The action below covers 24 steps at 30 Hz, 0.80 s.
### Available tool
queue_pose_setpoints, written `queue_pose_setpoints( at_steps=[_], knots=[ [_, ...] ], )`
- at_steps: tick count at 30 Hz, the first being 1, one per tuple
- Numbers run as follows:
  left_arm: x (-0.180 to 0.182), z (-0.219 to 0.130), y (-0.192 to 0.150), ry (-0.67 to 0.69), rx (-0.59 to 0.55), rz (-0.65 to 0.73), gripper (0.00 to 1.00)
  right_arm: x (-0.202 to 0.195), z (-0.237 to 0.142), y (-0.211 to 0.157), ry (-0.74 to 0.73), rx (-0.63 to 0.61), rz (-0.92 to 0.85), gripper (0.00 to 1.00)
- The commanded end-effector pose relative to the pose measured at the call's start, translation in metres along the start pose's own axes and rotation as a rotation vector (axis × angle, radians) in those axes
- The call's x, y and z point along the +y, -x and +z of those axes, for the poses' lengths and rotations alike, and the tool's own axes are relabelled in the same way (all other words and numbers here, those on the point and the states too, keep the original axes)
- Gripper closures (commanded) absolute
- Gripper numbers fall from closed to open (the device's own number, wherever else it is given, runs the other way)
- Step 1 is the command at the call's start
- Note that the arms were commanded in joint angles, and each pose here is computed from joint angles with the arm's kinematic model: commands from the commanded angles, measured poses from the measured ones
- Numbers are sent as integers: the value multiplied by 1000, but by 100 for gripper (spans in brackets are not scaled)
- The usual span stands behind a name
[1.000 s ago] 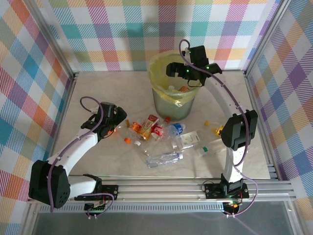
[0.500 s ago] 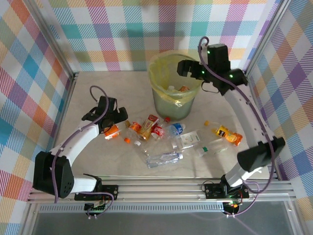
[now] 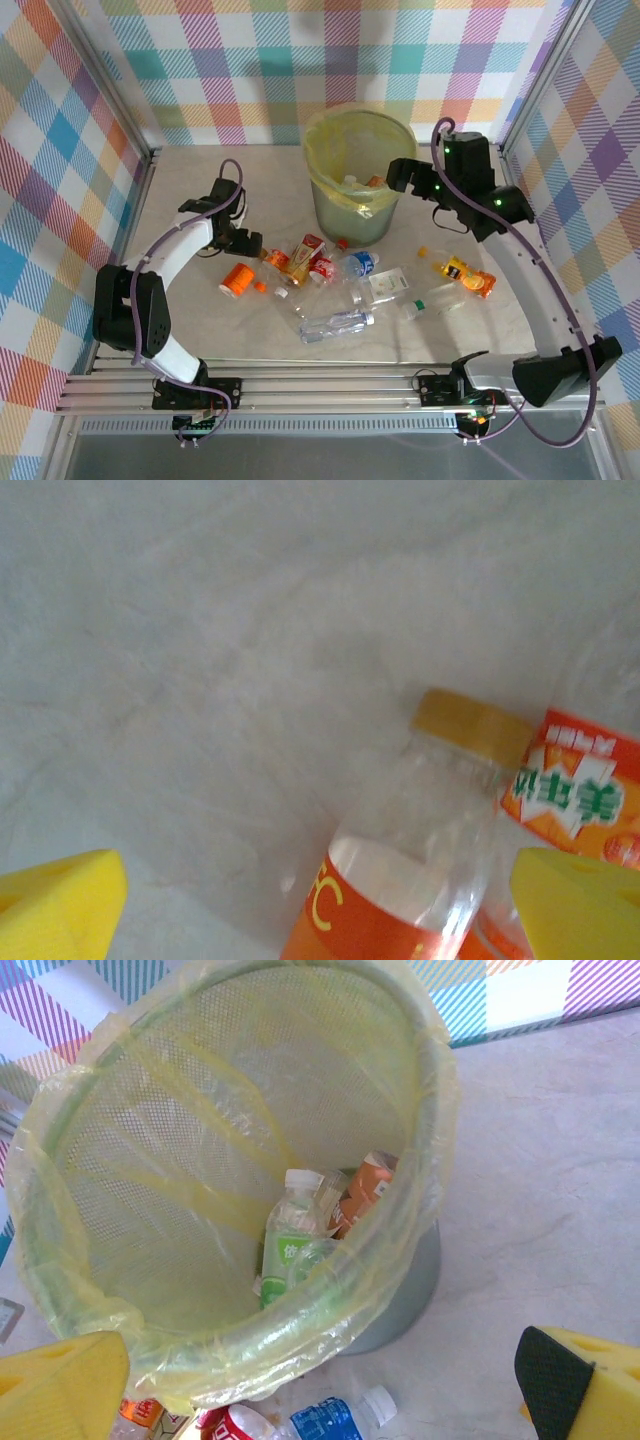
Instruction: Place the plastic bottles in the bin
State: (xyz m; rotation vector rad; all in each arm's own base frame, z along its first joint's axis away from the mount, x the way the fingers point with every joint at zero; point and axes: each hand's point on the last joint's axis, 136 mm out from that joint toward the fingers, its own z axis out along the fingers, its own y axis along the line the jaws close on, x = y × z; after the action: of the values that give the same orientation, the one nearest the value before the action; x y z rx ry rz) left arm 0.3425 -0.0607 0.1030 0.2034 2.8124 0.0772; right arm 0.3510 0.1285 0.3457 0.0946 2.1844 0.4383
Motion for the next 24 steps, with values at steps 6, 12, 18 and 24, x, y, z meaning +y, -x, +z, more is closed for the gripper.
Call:
queue_pose_setpoints(
  at_steps=[6,12,18,24],
  knots=[
    [-11,6,-34,-88,113,-35,2,-6,-20,-6,-4,-21,47,0],
    [-22,11,-45,-148,130,-85,4,-12,-19,-10,-40,2,30,0],
    [-18,19,-54,-110,165,-154,9,-12,-22,-10,-31,-12,25,0],
    [0,27,-67,1,201,-207,21,-11,-24,-10,-22,-19,21,0]
  ],
)
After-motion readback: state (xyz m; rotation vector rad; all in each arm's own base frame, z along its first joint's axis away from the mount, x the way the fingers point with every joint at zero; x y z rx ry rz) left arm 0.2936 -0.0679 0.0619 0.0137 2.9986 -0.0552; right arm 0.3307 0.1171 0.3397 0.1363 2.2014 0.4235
